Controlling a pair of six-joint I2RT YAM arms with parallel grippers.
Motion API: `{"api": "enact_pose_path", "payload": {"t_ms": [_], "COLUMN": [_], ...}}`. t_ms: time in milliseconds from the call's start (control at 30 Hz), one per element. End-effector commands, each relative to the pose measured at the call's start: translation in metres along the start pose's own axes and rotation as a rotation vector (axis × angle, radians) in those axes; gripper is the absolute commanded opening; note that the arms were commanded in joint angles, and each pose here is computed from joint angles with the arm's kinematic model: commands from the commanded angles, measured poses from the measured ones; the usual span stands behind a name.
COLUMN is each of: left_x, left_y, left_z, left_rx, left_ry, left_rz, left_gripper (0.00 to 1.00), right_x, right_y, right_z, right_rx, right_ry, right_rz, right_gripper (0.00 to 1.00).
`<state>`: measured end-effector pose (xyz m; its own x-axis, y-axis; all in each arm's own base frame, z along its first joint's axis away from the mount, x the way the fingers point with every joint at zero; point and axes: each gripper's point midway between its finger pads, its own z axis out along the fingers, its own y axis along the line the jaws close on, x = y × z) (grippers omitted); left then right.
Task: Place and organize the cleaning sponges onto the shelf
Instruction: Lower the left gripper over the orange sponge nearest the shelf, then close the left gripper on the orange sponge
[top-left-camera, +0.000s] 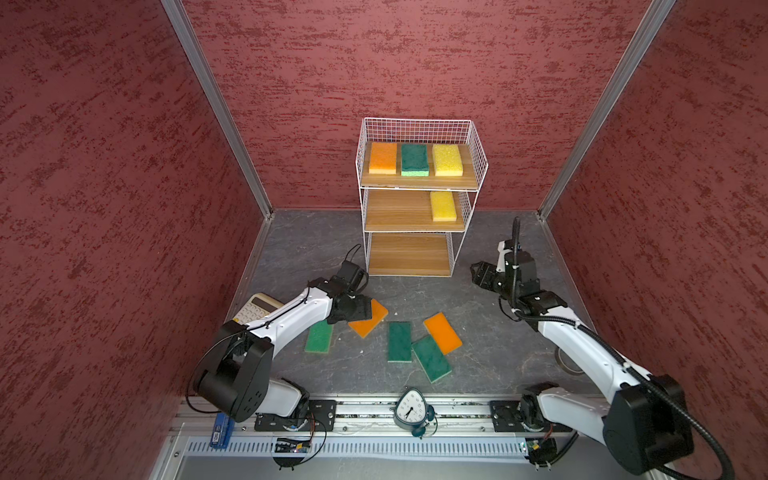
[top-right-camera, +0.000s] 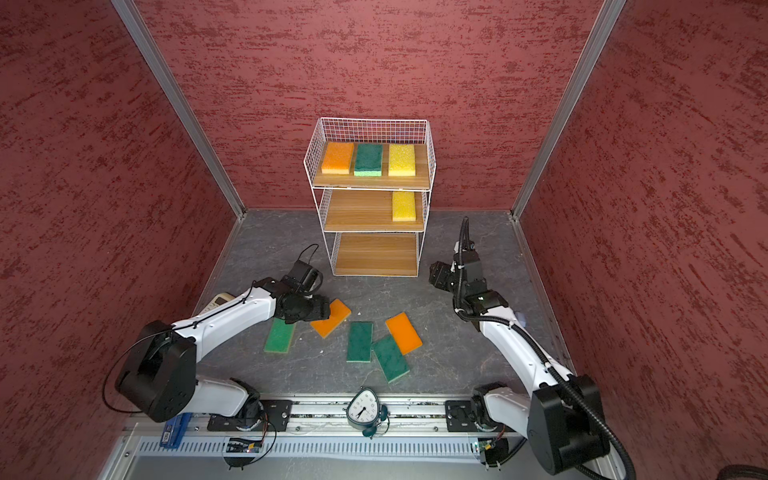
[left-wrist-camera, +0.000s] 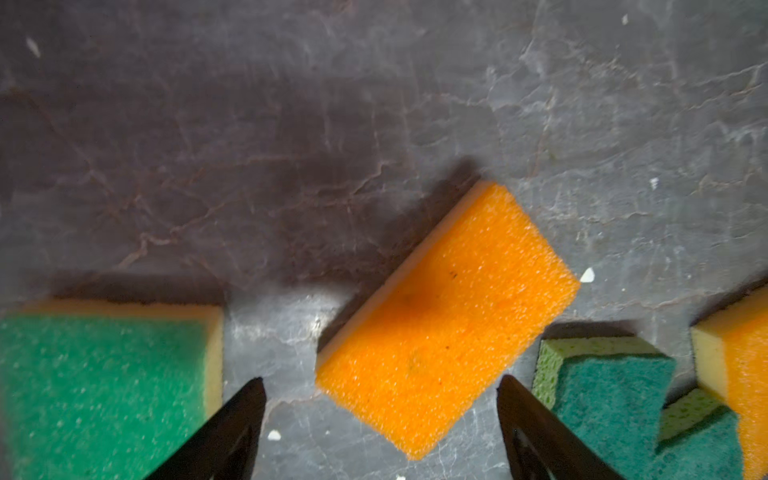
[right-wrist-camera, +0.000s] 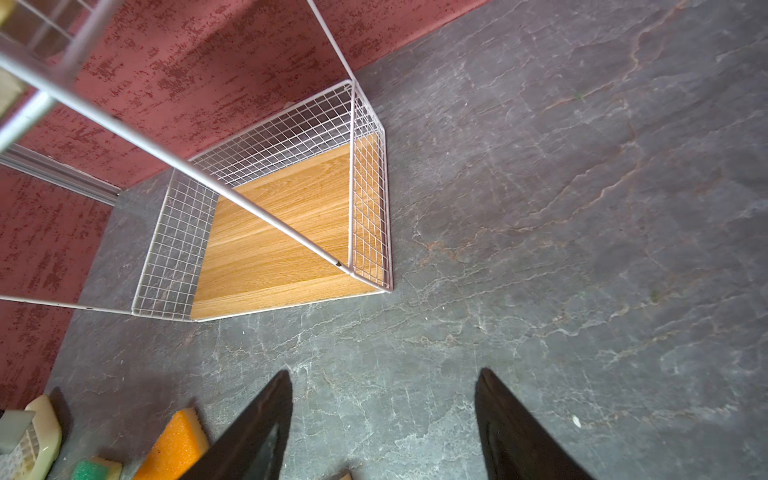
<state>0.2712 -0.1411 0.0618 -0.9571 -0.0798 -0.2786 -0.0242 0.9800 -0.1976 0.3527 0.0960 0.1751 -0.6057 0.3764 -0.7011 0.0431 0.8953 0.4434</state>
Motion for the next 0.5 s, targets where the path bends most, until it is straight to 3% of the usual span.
{"api": "enact_pose_path", "payload": {"t_ms": [0,467], "left_x": [-0.011,0.016], "left_y": [-0.02,-0.017], "left_z": [0.007,0.021], "left_rx": [0.114,0.147], "left_ry": [-0.023,0.04], "left_rz": [0.054,0.018], "left_gripper": [0.88,0.89], "right_x": [-0.003,-0.012], "right_y": [-0.001,0.004], "right_z": [-0.003,-0.009], "right_rx": [-0.005,-0.009], "right_ry": [-0.018,-0.031], "right_rz": [-0.001,-0.024], "right_gripper": [0.71,0.7]}}
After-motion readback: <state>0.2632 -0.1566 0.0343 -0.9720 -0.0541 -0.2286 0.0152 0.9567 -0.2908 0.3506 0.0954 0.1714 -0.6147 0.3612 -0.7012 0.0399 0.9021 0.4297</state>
